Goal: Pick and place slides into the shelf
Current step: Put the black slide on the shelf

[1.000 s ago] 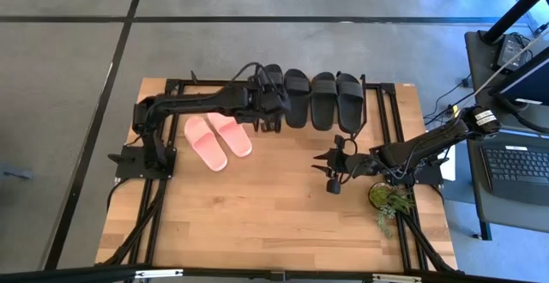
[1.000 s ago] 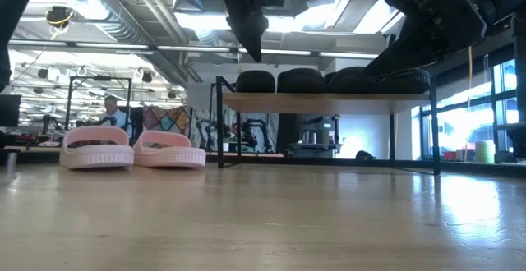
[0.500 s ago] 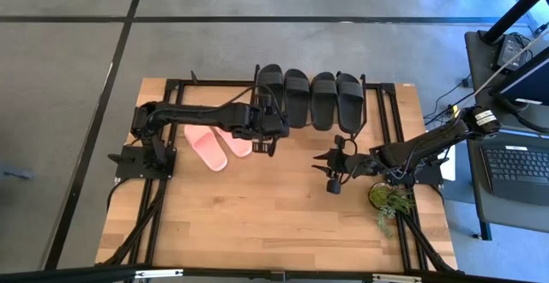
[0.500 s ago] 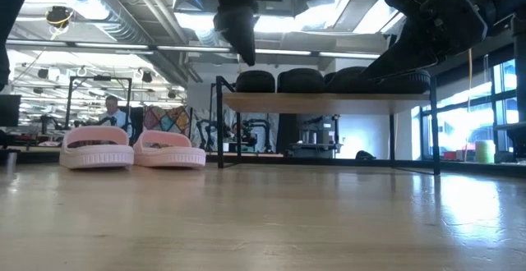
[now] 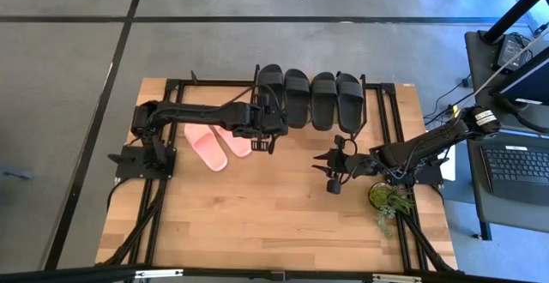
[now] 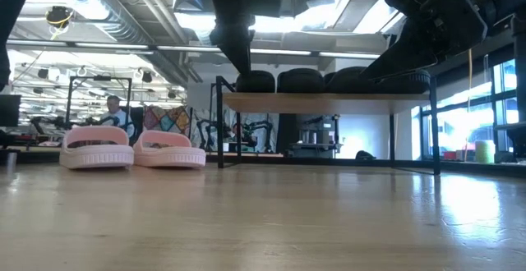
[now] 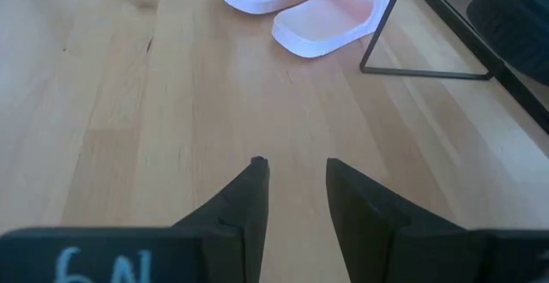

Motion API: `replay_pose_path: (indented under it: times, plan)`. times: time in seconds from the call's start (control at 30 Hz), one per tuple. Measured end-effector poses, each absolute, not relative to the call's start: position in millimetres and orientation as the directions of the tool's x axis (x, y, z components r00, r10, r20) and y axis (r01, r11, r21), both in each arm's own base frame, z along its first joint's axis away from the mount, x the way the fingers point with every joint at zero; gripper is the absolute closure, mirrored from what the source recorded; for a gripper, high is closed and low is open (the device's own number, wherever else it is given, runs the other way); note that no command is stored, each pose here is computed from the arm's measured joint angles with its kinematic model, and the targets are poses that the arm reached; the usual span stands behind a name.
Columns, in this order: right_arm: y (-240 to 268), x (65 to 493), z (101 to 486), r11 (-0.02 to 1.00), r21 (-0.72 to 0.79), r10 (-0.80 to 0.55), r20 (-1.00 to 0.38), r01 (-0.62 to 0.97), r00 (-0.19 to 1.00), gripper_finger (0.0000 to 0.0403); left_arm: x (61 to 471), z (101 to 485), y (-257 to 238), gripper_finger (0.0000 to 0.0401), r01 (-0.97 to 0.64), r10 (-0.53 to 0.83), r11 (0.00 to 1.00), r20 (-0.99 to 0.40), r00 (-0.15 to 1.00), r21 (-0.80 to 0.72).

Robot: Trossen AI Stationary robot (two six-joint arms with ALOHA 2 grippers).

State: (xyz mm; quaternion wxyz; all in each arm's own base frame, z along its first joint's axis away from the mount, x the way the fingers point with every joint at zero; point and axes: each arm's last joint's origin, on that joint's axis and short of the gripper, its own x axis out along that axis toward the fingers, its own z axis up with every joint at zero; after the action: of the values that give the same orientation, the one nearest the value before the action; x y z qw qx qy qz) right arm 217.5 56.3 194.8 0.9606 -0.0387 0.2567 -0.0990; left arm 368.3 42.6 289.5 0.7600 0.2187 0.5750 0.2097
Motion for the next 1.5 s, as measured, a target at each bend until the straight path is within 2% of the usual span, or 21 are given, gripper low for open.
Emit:
replay_pose_path:
  times: [0.3,0.83,1.5]
  plan:
    - [56.2,217.5,194.8,0.977,-0.129,-0.211,-0.486,0.169,0.848,0.0282,368.3,289.3,43.8,0.0239,-0.066,0.556,0.826,-0.791,0.254,0.560]
    - [56.3,217.5,194.8,0.977,-0.129,-0.211,-0.486,0.169,0.848,0.0282,368.4,289.2,43.6,0.0323,-0.063,0.549,0.831,-0.796,0.257,0.553]
    - [56.2,217.5,194.9,0.977,-0.126,-0.210,-0.486,0.170,0.848,0.0282,368.5,289.2,43.2,0.0388,-0.062,0.549,0.830,-0.795,0.257,0.554]
